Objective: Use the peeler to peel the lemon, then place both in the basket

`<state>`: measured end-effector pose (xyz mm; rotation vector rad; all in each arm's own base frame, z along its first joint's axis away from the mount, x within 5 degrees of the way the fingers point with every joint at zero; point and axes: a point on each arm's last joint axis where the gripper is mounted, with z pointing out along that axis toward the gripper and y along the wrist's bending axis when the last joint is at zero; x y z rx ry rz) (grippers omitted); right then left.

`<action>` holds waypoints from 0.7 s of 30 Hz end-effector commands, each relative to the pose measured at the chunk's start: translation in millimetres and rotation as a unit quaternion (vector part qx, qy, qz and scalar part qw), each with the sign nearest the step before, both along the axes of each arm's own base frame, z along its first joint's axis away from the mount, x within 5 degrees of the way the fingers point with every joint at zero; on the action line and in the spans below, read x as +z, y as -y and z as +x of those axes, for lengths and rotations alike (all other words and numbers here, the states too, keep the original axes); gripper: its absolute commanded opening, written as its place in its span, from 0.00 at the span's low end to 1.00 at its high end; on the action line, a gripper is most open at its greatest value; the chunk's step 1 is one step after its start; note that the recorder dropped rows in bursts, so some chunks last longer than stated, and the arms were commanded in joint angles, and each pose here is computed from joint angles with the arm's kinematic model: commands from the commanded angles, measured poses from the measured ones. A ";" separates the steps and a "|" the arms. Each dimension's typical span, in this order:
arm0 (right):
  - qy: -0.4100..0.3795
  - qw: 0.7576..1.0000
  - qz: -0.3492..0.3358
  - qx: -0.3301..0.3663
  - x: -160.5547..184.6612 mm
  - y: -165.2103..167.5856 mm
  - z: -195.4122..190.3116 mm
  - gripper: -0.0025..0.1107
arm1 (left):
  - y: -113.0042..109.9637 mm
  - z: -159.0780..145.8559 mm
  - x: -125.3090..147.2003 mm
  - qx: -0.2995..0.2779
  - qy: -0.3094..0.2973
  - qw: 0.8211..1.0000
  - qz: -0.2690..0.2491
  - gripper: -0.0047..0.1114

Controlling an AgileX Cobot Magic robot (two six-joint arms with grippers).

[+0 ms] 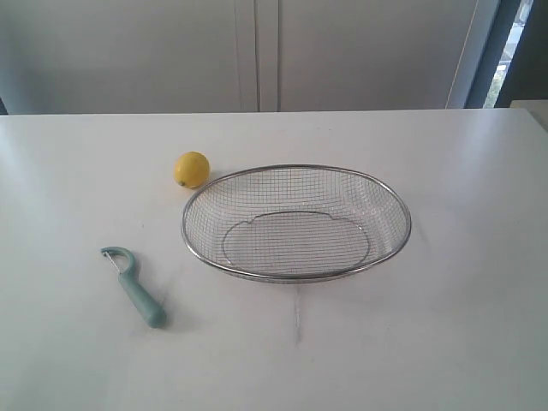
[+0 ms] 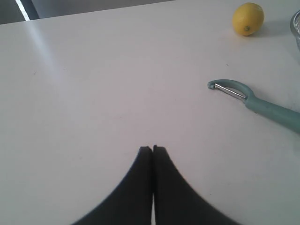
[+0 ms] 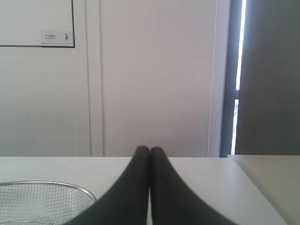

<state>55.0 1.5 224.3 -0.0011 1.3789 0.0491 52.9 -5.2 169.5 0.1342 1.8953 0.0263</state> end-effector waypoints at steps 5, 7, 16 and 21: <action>0.036 0.999 0.034 0.007 4.9 0.2 -1.8 0.02 | 0.5 -0.3 0.1 -0.003 0.002 1.000 -0.004 0.04; 0.069 0.996 0.062 0.014 10.7 0.7 -3.5 0.02 | 0.5 -0.3 0.1 -0.003 0.002 1.000 -0.004 0.04; 0.013 0.983 0.181 0.029 26.9 1.8 0.2 0.02 | 0.5 -0.3 0.1 -0.003 0.002 1.000 -0.004 0.04; -0.129 0.981 0.143 0.030 52.8 -4.5 26.6 0.02 | 0.5 -0.3 0.1 -0.003 0.002 1.000 -0.004 0.04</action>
